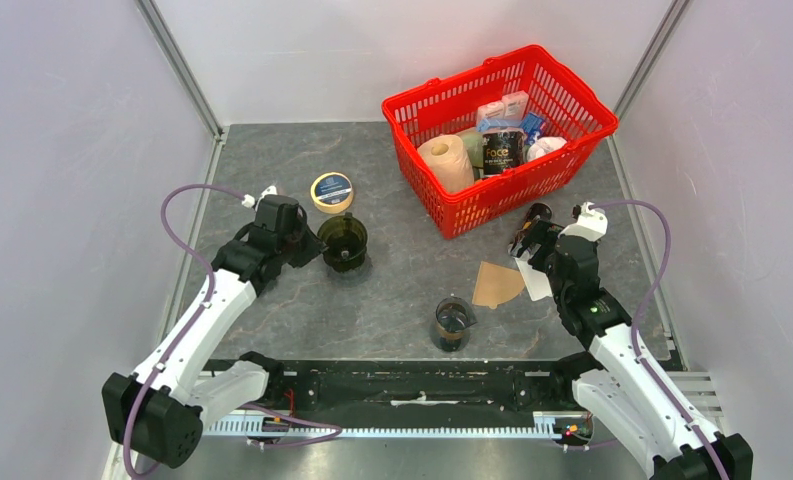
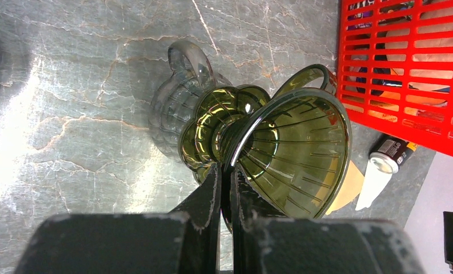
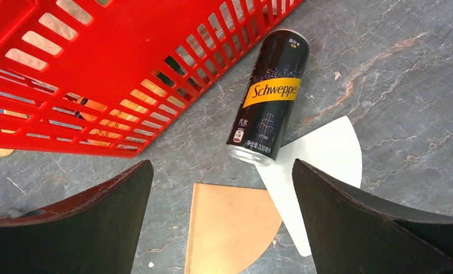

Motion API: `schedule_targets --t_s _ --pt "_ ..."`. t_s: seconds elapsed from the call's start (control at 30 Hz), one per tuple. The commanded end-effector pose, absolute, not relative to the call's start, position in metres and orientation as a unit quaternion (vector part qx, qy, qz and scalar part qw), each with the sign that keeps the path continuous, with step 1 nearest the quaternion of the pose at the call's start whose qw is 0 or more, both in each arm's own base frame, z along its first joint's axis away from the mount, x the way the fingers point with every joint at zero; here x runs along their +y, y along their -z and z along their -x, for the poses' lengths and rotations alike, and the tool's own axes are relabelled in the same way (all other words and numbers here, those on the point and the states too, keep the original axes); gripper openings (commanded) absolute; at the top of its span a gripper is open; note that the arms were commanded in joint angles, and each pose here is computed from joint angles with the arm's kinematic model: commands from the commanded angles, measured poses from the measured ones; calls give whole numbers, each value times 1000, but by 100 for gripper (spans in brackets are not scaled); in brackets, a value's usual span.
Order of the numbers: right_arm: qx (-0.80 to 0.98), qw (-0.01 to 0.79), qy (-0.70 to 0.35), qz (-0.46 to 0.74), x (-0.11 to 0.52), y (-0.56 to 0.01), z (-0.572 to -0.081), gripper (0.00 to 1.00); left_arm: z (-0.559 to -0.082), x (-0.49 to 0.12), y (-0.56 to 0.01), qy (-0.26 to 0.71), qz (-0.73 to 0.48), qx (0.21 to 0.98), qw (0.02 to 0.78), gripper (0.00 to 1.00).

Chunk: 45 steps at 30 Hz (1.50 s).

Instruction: Place the coffee filter in the dripper

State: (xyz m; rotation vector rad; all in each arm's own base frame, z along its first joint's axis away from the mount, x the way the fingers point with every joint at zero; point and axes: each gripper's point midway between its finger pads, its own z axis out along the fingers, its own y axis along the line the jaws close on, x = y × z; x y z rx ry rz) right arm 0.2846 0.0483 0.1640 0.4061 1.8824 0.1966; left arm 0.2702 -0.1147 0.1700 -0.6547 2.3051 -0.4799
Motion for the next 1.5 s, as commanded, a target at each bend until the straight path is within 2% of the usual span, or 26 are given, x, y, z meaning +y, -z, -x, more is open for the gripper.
schedule_targets --t_s 0.0,0.13,0.27,0.77,0.83,1.0,1.07,1.13,1.17,1.47 --pt "789 581 -90 -176 49 -175 -288 99 -275 -118 -174 204 272 877 340 4" --pt "790 581 -89 -176 48 -175 -288 99 -274 -118 -173 202 273 878 336 7" --pt "790 580 -89 -175 49 -175 -289 99 -273 -119 -172 204 273 880 332 16" --pt "790 581 -89 -176 49 -175 -288 99 -270 -118 -167 198 271 885 322 29" --pt "790 580 -88 -177 48 -174 -288 99 -270 -118 -169 198 267 885 325 34" --pt "793 577 -87 -176 49 -172 -289 99 -274 -120 -183 210 251 881 343 53" --pt "792 578 -87 -178 48 -173 -289 99 -275 -119 -192 213 246 876 356 63" --pt "791 579 -85 -179 48 -173 -289 99 -275 -117 -201 216 244 871 369 80" --pt "791 579 -86 -178 48 -174 -289 99 -274 -116 -206 218 242 867 377 84" --pt "790 579 -82 -185 45 -173 -289 99 -275 -97 -270 219 237 819 474 89"
